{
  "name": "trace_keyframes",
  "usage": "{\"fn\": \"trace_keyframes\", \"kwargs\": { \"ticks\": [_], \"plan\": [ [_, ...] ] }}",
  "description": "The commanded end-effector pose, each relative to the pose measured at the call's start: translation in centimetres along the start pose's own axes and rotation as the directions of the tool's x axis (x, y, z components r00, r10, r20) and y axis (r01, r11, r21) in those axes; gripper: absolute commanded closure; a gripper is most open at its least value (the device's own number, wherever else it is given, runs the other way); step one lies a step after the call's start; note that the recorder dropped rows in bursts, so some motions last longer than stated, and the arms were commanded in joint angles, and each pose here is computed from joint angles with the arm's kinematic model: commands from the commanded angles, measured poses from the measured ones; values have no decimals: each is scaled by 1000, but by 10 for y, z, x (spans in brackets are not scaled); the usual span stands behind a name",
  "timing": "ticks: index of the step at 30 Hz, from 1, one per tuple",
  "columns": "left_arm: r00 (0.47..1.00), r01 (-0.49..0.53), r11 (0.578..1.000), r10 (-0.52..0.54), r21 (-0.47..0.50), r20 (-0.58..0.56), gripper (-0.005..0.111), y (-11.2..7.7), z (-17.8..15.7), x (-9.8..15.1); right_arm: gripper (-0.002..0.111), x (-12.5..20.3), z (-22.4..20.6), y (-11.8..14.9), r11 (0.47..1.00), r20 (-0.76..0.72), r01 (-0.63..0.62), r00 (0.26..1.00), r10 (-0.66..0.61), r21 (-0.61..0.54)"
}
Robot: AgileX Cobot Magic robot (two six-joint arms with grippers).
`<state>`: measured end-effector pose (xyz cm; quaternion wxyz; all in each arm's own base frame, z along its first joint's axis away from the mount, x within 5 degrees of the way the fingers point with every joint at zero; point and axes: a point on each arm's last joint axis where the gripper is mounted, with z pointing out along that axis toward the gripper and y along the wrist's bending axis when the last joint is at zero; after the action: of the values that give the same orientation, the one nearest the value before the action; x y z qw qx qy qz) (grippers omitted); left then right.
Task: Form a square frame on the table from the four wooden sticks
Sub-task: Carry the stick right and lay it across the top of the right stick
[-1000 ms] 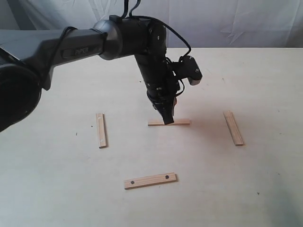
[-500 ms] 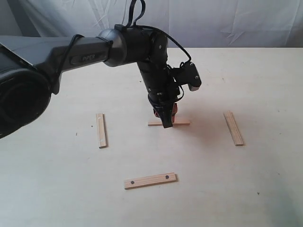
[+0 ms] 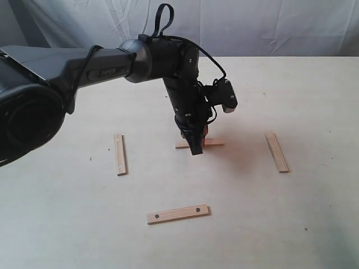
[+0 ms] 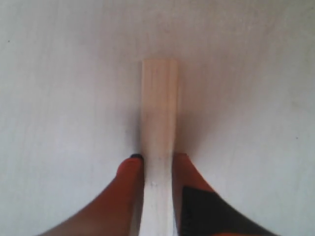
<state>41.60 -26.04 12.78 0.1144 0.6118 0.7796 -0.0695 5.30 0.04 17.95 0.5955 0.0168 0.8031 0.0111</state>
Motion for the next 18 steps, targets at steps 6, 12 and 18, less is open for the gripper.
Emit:
{"fn": "trace_keyframes", "kwargs": {
  "ticks": [6, 12, 18],
  "plan": [
    [1000, -2, 1000, 2, 2, 13, 106, 0, -1, -4, 108, -1, 0, 0, 1000, 17, -3, 1000, 3, 6],
    [994, 9, 1000, -6, -29, 107, 106, 5, -28, -22, 108, -1, 0, 0, 1000, 17, -3, 1000, 3, 6],
    [971, -29, 993, 55, -113, 232, 106, -3, -50, -60, 108, -1, 0, 0, 1000, 21, -3, 1000, 3, 6]
  ]
}}
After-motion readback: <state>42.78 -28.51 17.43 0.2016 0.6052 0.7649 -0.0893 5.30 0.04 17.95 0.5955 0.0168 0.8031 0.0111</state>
